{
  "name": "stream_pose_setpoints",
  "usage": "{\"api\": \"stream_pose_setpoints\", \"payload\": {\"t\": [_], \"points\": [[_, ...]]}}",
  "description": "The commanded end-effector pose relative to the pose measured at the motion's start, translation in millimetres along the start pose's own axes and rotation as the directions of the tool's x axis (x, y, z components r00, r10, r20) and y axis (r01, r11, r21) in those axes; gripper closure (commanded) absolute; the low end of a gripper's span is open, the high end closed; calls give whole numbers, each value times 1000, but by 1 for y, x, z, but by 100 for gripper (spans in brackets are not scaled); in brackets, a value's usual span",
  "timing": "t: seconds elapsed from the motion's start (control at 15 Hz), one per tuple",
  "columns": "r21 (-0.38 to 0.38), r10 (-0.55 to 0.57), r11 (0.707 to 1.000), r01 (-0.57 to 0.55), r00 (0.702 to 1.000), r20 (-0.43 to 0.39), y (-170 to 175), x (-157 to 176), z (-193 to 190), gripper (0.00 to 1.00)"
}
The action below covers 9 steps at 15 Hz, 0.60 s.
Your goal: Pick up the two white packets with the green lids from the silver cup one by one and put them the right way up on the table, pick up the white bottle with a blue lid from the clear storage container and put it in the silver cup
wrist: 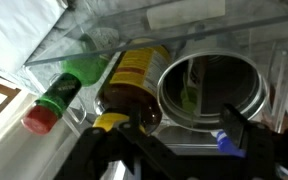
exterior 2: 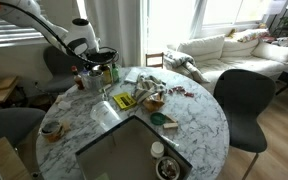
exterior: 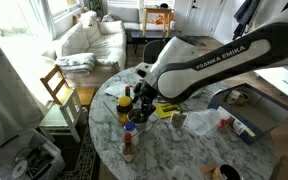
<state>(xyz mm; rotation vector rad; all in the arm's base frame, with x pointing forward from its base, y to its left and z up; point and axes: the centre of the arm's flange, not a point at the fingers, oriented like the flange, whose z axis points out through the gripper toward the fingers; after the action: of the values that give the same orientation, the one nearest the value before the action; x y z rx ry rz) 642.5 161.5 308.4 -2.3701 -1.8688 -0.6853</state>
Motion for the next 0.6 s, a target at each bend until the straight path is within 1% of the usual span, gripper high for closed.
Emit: {"api": "stream_pose_setpoints", "payload": {"t": [0.0, 0.2, 0.33, 0.4, 0.47, 0.53], "points": [[25, -1, 1000, 2, 1000, -28, 7, -6, 16, 51], [49, 3, 999, -2, 1000, -25, 5, -9, 22, 73], [54, 4, 999, -3, 1000, -26, 5, -10, 22, 89], [51, 6, 999, -5, 1000, -26, 7, -9, 19, 95], [49, 11, 999, -10, 1000, -23, 8, -9, 15, 96], [46, 16, 999, -15, 1000, -21, 9, -8, 10, 94]]}}
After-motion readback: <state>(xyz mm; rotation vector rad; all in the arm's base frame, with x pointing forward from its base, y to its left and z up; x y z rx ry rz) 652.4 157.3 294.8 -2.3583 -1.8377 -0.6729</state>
